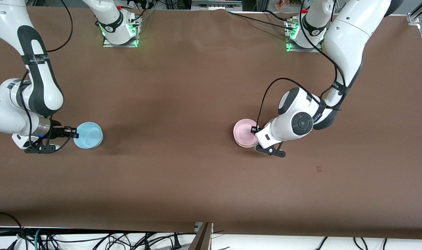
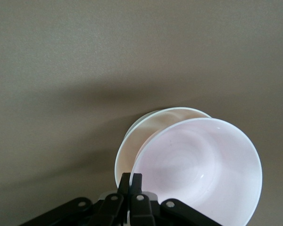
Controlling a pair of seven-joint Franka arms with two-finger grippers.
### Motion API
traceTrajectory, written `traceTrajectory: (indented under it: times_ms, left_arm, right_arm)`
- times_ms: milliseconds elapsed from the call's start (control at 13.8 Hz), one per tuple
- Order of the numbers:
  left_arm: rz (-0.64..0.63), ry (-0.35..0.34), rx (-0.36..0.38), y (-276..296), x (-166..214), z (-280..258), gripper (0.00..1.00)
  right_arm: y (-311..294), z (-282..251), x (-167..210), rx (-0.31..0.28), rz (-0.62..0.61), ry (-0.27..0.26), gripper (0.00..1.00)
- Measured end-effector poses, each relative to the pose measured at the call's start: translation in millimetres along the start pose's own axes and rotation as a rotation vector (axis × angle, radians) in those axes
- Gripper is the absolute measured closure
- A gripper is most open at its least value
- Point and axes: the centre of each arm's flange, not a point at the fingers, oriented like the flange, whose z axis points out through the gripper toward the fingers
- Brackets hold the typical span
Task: Stack pink and blue bowls on white bowl
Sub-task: 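Open the left gripper and raise it while the right gripper lifts the blue bowl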
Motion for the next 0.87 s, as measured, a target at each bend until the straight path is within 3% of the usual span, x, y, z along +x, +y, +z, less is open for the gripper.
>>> traceTrajectory:
  times_ms: [291,655,727,873]
  left_arm:
    - [0.009,0.009,0.01,0,0,1,0.97]
    - [0.009,0.008,0.009,0,-1,4,0.97]
    - [0.009,0.008,0.009,0,-1,4,0.93]
    - [0.008,0.009,0.009,0,-1,4,0.72]
  right_arm:
    - [-29,-18,9,0.033,-0.048,-0.037,0.98]
    - [-74,-55,26,0.064,-0.091,-0.045,0.98]
    - [-82,-62,28,0.065,-0.102,-0.043,0.98]
    - [-93,-70,32,0.063,-0.107,-0.037,0.98]
